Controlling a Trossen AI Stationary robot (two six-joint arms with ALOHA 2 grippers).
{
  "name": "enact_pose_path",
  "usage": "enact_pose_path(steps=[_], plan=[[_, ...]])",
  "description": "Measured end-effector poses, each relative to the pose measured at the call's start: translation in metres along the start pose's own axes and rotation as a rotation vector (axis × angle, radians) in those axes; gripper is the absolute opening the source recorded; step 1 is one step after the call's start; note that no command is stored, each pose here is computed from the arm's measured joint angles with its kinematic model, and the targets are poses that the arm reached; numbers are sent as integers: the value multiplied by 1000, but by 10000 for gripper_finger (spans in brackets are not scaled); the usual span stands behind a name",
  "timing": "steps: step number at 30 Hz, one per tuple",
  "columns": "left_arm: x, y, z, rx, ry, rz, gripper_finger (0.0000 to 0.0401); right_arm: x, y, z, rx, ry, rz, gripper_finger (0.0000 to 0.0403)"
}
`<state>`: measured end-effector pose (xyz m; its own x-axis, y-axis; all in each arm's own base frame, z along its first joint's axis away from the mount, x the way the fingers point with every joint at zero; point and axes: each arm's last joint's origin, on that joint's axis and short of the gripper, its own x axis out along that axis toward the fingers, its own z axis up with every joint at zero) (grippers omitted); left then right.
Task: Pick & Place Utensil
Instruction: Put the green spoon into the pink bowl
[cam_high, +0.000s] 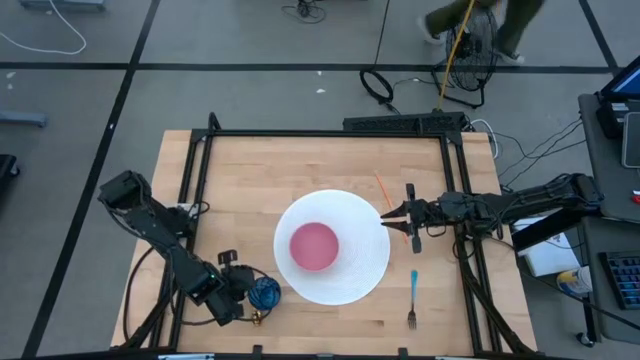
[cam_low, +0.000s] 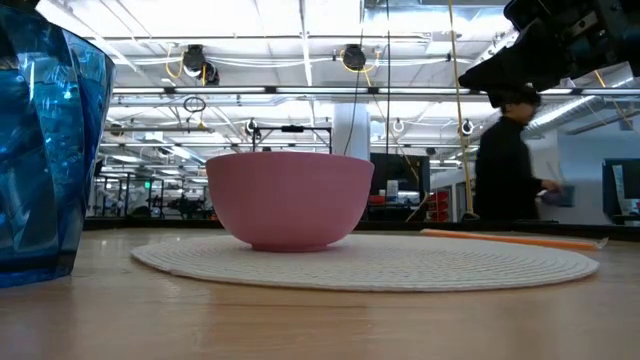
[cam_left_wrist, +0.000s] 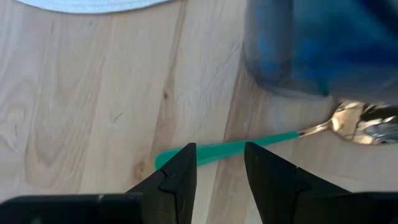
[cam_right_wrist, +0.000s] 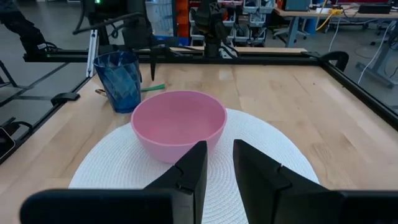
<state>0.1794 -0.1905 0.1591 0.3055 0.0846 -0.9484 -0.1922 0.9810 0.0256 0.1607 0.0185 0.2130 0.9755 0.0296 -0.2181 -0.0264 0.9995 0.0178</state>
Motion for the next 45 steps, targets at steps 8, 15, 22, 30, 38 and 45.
enact_pose_path(steps=[8,15,22,30,38,45], plan=[[16,5,-10,-16,-15,-18,140,0,0,0,6,-2,0,75],[21,6,-12,-24,-35,-38,140,0,0,1,13,-12,1,75],[21,12,-16,-39,20,10,140,0,0,1,11,-15,1,75],[16,16,-17,-48,4,31,140,0,0,1,10,-15,1,75],[9,19,-14,-61,-50,23,140,0,0,1,9,-15,1,75],[5,24,-15,-163,-41,53,140,0,0,1,9,-15,1,75]])
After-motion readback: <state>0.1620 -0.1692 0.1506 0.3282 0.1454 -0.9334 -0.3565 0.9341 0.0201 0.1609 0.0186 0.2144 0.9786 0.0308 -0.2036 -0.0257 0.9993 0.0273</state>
